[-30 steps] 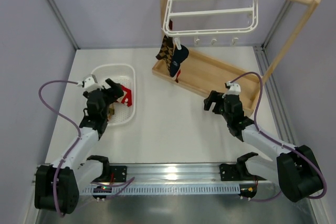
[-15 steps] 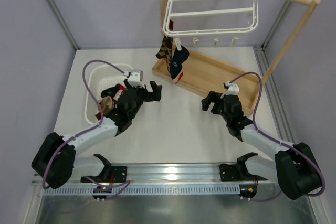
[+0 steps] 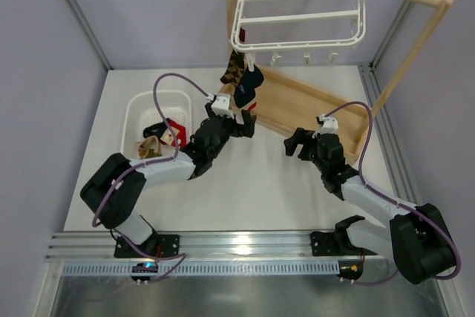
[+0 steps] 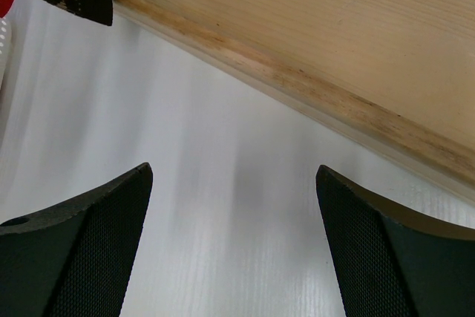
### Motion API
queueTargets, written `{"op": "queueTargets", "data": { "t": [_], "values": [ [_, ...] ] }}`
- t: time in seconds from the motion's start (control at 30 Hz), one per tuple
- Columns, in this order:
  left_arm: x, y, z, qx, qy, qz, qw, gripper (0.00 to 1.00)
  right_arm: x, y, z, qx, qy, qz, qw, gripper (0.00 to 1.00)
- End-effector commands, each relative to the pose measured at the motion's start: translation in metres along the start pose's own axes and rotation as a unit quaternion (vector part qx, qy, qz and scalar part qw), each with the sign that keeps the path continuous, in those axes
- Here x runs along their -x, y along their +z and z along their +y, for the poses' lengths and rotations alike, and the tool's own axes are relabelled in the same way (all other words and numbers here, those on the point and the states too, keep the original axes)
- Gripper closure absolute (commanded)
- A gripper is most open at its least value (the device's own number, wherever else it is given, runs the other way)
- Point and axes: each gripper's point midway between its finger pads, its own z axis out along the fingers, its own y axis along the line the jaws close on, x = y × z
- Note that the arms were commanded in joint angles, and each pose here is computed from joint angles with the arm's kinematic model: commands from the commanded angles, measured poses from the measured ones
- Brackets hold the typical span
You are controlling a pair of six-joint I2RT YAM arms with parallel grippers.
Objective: Remove the socks clipped to the hanger
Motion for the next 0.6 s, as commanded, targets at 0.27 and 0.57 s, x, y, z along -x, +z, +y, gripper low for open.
{"op": "queueTargets", "data": {
  "t": [0.27, 0.57],
  "values": [
    [0.031, 0.032, -0.008, 0.008, -0.025, -0.089, 0.996, 0.1, 0.018, 0.006, 0.008, 0.017, -0.007, -0.027, 0.999, 0.09],
    [0.034, 0.044, -0.022, -0.022, -0.027, -0.108, 0.994, 0.76, 0.017, 0.012, 0.008, 0.017, -0.01, -0.022, 1.0, 0.09]
  ]
}}
